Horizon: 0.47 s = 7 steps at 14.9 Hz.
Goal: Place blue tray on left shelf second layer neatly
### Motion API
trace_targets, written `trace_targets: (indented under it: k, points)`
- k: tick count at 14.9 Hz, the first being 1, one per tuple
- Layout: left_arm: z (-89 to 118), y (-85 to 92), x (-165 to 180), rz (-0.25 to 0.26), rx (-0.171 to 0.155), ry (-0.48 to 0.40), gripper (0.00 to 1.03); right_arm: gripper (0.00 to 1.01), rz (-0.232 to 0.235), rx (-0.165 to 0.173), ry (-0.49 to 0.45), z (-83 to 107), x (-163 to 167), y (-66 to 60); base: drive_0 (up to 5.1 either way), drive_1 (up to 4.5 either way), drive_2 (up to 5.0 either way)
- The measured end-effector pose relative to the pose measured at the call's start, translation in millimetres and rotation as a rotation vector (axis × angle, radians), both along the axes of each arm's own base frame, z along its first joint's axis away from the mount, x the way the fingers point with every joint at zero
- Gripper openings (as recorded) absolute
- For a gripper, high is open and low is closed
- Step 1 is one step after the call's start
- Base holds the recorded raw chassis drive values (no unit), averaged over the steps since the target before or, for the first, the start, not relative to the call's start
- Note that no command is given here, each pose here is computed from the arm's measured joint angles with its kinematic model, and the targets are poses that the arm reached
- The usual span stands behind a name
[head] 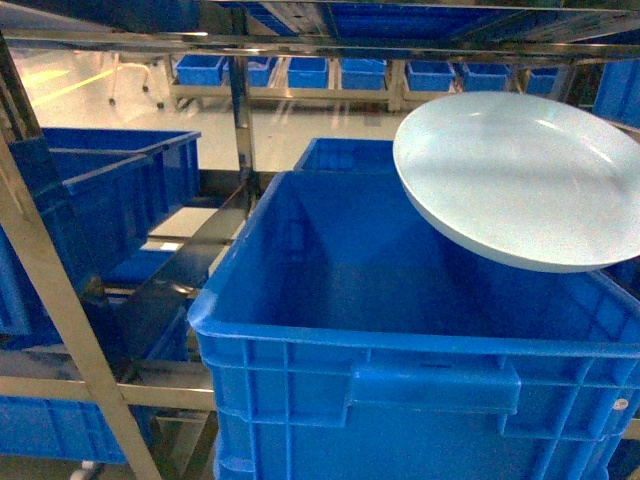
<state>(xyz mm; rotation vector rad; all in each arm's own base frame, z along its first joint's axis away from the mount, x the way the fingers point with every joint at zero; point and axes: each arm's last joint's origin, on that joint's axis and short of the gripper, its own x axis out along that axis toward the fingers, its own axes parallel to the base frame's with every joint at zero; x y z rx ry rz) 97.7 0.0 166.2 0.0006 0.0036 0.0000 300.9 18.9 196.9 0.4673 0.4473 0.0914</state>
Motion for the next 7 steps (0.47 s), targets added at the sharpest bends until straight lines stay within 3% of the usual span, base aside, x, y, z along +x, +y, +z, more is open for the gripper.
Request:
trace_targets:
  k: [4,7]
  points:
    - [0.0,0.0,0.0,0.0,0.0,0.0,0.98,0.02,0.02,0.005,0.058,-15.5,9.8,17.3,0.0,0.0,0.0]
    - [0.0,0.0,0.0,0.0,0.0,0.0,0.98,0.02,0.006,0.01,0.071,-25.7,16.8,25.3,0.0,0.0,0.0]
